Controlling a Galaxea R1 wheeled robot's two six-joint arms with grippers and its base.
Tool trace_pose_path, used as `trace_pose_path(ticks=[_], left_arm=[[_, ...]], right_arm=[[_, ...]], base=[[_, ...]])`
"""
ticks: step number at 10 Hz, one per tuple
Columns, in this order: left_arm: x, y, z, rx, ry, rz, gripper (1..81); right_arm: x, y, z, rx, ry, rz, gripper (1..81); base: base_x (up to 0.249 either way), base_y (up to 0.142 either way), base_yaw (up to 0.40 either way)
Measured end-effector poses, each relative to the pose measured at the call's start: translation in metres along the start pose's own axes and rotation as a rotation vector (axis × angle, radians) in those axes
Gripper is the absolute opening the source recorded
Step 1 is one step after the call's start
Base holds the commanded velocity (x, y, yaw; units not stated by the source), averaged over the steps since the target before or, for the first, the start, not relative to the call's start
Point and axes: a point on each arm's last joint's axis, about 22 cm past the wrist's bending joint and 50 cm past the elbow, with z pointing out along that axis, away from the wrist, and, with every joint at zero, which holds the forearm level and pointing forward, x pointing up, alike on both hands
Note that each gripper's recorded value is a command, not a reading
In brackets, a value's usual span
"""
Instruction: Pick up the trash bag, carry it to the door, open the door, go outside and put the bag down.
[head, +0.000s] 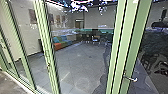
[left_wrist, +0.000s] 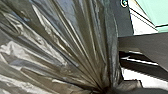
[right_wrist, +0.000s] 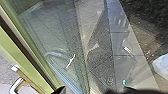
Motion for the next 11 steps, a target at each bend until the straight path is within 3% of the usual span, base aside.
trace_pose_path(ticks=[2, 6, 8, 11], left_arm=[[0.000, 0.000, 0.000, 0.001, -0.017, 0.026, 1.0], [0.017, -0.002, -0.002, 0.008, -0.029, 0.095, 1.0], [0.014, -0.002, -0.002, 0.008, -0.030, 0.094, 1.0], [0.014, -0.002, -0.002, 0.008, -0.030, 0.094, 1.0]], right_arm=[[-0.005, 0.029, -0.015, -0.035, 0.012, 0.008, 81.1], [-0.028, 0.140, -0.067, -0.204, 0.026, 0.076, 81.1], [-0.043, 0.156, -0.062, -0.246, -0.016, 0.063, 81.1], [-0.054, 0.180, -0.060, -0.286, -0.066, 0.094, 81.1]], base=[[0.000, 0.000, 0.000], [0.000, 0.000, 0.000], [0.000, 0.000, 0.000], [0.000, 0.000, 0.000]])
